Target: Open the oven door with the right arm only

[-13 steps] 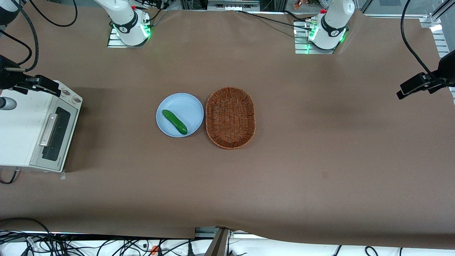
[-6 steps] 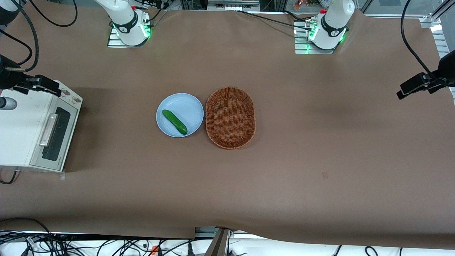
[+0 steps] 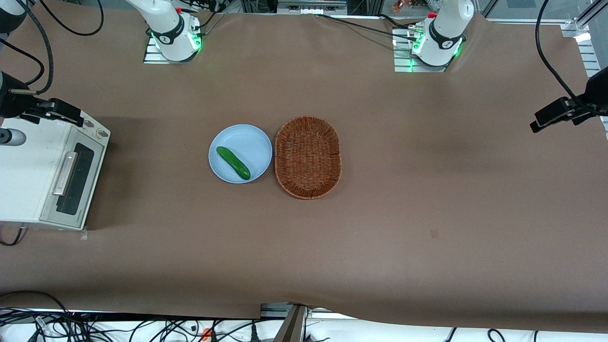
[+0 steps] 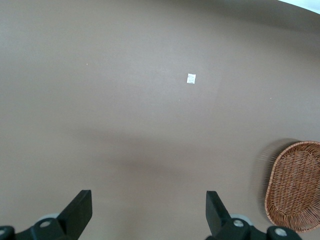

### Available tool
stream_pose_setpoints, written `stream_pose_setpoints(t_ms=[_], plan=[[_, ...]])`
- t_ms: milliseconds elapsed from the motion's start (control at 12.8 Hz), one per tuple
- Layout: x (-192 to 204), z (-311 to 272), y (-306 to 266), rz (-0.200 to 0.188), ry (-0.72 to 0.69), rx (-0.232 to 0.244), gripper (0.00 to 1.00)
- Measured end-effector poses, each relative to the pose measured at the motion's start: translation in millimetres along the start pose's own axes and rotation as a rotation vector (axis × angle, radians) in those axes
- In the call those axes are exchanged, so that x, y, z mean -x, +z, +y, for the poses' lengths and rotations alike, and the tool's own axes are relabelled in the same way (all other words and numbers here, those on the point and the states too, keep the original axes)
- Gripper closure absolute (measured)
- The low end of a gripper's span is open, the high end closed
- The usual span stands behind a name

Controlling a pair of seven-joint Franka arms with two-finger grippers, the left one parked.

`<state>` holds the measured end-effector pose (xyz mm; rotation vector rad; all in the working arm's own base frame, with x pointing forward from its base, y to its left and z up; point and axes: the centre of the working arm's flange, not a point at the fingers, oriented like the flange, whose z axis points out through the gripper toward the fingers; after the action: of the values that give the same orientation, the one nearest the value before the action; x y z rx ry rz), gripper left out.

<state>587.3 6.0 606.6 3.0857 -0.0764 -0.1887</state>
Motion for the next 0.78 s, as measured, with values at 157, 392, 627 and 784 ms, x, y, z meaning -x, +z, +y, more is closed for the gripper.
stream_pose_setpoints(t_ms=[157,392,627,784], plan=[[-0.1,-0.1,1.3,-0.005,0.000,0.000,0.00],[1.1,-0.2,5.9,-0.025,-0.001,0.002,0.00],[2.4,-0.8,13.2,-0.060,-0.002,0.004,0.00],[2.4,-1.2,18.7,-0.080,-0.005,0.005,0.00]])
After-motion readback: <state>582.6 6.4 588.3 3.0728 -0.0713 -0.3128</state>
